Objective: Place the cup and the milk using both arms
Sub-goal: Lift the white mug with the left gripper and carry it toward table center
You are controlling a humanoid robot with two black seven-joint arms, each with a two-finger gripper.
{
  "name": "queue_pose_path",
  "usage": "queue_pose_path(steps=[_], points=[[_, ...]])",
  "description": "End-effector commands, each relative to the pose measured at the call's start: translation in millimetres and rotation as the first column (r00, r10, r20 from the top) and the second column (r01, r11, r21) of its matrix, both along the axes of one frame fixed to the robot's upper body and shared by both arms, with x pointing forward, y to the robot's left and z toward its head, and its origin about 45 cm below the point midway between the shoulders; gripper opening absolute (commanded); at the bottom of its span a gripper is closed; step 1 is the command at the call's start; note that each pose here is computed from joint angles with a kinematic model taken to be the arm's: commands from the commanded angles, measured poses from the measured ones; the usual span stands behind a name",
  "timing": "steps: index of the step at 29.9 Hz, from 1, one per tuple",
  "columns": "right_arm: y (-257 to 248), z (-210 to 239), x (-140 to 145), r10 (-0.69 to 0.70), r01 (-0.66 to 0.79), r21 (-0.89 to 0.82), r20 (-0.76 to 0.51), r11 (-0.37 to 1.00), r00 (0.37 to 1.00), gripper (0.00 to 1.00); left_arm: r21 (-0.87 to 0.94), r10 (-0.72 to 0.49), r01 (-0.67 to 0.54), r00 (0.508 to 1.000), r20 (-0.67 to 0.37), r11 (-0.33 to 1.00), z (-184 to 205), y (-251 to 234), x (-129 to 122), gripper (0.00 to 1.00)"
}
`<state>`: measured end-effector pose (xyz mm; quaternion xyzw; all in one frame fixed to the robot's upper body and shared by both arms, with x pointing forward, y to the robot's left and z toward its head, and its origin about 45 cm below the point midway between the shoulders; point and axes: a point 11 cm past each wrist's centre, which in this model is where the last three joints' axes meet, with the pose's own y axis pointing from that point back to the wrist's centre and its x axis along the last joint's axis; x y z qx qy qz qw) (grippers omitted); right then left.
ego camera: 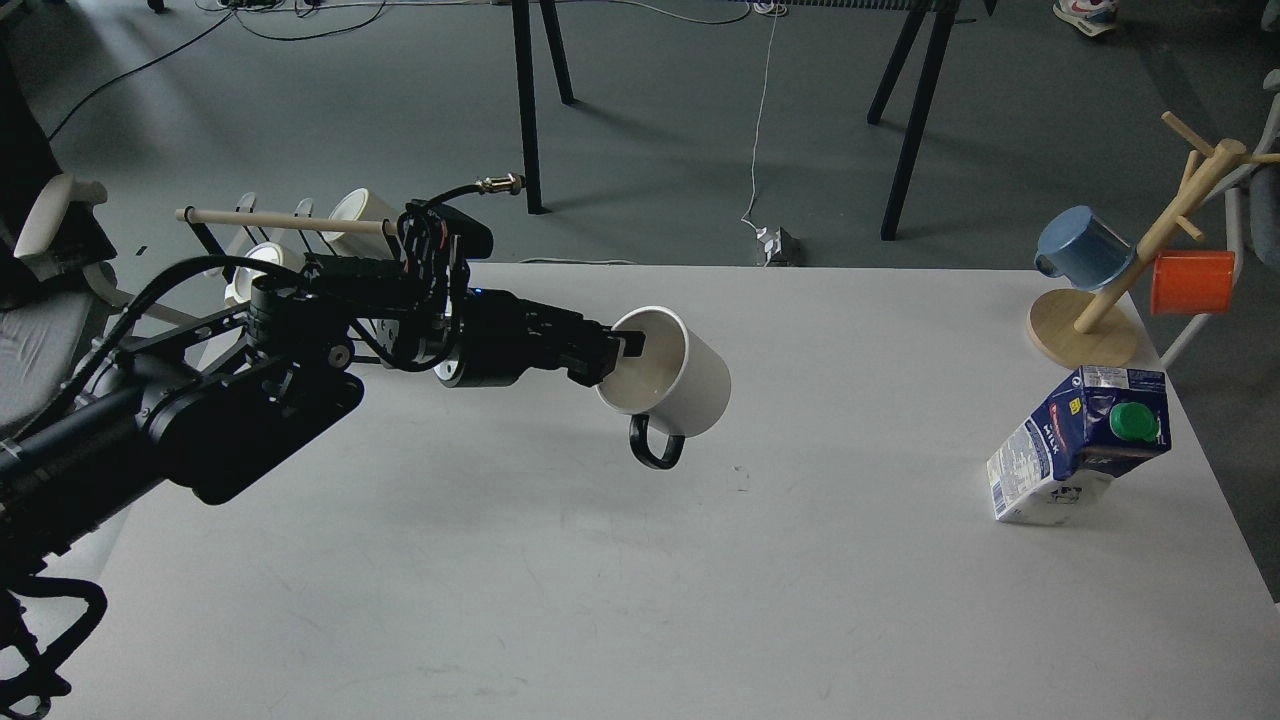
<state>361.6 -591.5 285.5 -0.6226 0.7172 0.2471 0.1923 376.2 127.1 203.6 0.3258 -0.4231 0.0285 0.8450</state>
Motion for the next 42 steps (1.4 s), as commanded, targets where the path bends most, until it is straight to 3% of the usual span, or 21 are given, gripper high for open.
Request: queue_pose_path(steps=[1,9,15,21,33,35,37,39,42], points=[[-0.8,0.7,-0.2,-0.002,0.002,-0.003,0.0,1.0,1.0,0.99,0.026,-0.033,0.034,0.999,-0.03,0.999,-25.1,-27.6,-9.1,0.0],[0.2,1.5,0.7,0.002,-0.002,-0.003,0.002,1.0,1.0,0.99,0.124,-0.083,0.094,0.993,-0.085,0.988,-69.5,-37.3,-31.9,0.0],[1.6,2.0,1.9,0.005,-0.005,0.0,0.005,1.0,1.0,0.99,0.121,-0.087,0.098,0.991,-0.1,0.988,-75.9,-40.5,-37.9,0.05],[2.0,2.2,2.2,0.006,-0.006,0.0,0.005,1.0,1.0,0.99,0.122,-0.085,0.097,0.991,-0.102,0.988,-76.7,-39.4,-38.0,0.18],[2.0,2.2,2.2,0.006,-0.006,0.0,0.005,1.0,1.0,0.99,0.122,-0.083,0.099,0.988,-0.13,0.988,-88.3,-37.0,-47.8,0.23],[1.9,2.5,2.2,0.006,-0.006,0.0,0.007,1.0,1.0,0.99,0.121,-0.083,0.099,0.988,-0.131,0.988,-88.5,-36.8,-48.0,0.28],[1.8,2.8,2.2,0.005,-0.005,0.001,0.008,1.0,1.0,0.99,0.119,-0.084,0.099,0.988,-0.129,0.988,-87.6,-37.1,-47.4,0.4],[2.2,3.0,2.5,0.007,-0.007,0.001,0.009,1.0,1.0,0.99,0.106,-0.078,0.092,0.989,-0.128,0.99,-84.2,-36.5,-44.9,0.7],[3.0,3.3,2.9,0.009,-0.009,0.002,0.011,1.0,1.0,0.99,0.076,-0.09,0.1,0.987,-0.132,0.992,-78.1,-32.6,-42.8,0.76]])
